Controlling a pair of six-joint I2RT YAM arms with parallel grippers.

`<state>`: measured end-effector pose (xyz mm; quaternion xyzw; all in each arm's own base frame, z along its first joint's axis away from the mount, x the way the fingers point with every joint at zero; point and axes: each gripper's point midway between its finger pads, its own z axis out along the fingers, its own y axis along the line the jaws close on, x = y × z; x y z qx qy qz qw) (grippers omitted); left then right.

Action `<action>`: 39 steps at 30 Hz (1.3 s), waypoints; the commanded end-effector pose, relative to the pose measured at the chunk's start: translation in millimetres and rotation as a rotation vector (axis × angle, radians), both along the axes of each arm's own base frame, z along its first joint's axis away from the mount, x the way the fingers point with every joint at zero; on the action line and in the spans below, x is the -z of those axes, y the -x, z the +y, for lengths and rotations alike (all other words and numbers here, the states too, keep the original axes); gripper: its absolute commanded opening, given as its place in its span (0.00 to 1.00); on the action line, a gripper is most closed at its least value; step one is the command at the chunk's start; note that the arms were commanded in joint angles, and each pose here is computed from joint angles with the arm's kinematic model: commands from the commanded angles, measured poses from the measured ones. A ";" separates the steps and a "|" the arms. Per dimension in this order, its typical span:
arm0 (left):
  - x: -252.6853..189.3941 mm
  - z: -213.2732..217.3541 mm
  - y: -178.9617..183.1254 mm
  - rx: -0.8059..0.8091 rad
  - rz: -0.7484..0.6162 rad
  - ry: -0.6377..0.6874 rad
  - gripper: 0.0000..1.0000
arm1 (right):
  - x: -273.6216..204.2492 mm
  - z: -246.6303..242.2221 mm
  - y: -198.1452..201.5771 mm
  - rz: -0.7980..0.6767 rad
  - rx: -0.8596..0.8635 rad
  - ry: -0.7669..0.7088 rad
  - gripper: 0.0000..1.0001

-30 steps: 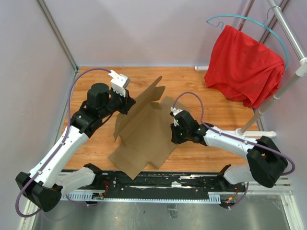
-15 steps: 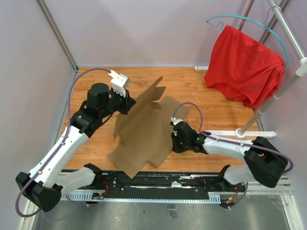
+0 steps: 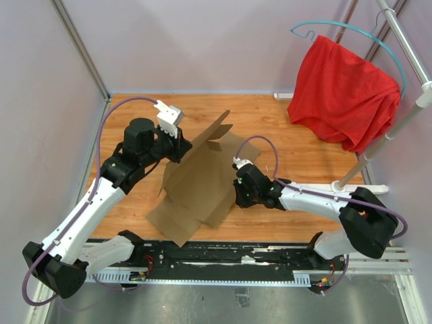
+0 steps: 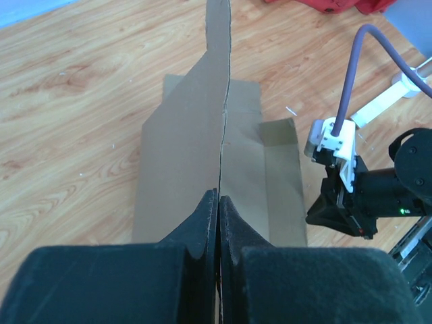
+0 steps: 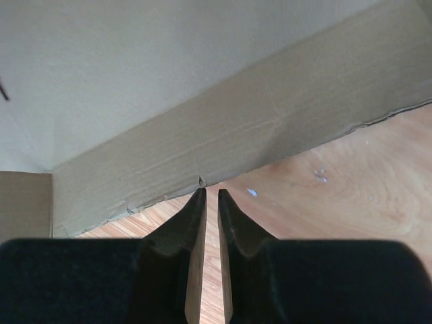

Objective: Fold the paper box

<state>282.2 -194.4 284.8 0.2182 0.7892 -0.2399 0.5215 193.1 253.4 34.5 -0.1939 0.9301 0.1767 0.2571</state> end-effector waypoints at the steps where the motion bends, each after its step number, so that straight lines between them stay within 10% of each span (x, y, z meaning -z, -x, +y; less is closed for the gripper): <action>1: -9.3 -5.2 4.1 0.027 -0.013 0.040 0.00 | -26.3 15.3 -18.9 -0.087 -0.013 -0.019 0.14; 28: -8.3 -18.1 14.8 0.088 0.034 0.105 0.00 | -25.1 88.5 -63.5 -0.115 -0.138 -0.055 0.15; 39: -8.7 -0.8 0.4 -0.062 0.066 0.107 0.00 | -42.5 54.6 -24.6 -0.214 -0.313 -0.101 0.51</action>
